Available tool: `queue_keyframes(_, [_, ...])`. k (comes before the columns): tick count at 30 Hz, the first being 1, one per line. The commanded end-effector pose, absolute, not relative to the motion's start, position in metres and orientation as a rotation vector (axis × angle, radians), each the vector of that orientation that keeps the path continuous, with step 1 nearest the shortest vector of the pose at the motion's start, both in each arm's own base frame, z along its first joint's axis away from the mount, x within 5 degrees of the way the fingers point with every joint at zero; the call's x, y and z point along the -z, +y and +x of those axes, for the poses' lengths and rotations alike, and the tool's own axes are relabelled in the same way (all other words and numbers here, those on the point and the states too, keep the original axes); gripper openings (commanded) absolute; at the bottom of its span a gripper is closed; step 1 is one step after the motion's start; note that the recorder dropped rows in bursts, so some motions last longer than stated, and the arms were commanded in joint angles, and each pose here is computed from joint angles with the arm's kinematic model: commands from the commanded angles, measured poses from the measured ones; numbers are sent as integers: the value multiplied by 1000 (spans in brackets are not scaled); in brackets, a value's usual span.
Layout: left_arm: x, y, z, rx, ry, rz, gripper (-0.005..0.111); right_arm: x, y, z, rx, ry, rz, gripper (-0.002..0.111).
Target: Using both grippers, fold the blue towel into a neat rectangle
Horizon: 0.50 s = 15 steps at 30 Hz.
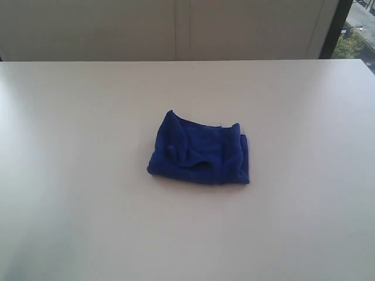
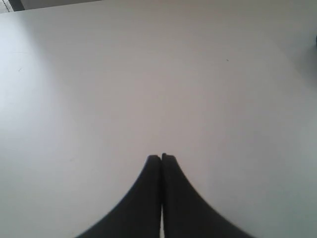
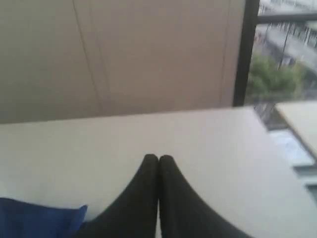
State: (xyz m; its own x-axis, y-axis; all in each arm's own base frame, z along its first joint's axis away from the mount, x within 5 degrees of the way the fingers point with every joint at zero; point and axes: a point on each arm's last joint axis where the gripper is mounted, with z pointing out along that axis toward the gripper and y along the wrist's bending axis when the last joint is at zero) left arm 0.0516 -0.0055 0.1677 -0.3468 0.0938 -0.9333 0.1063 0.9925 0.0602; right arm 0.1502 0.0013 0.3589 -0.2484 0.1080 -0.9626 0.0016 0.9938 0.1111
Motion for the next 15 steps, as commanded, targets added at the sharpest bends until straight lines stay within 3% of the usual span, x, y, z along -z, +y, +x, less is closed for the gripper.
queue_keyframes(1, [-166, -6, 51, 24, 1927, 137, 0, -314, 12, 211, -268, 2140, 144, 0])
queue_keyframes(9, [-166, -6, 51, 24, 1927, 137, 0, -247, 87, 286, -597, 2427, -94, 0])
queue_keyframes(15, [-166, -6, 51, 24, 1927, 137, 0, -209, 130, 343, -675, 2530, -189, 0])
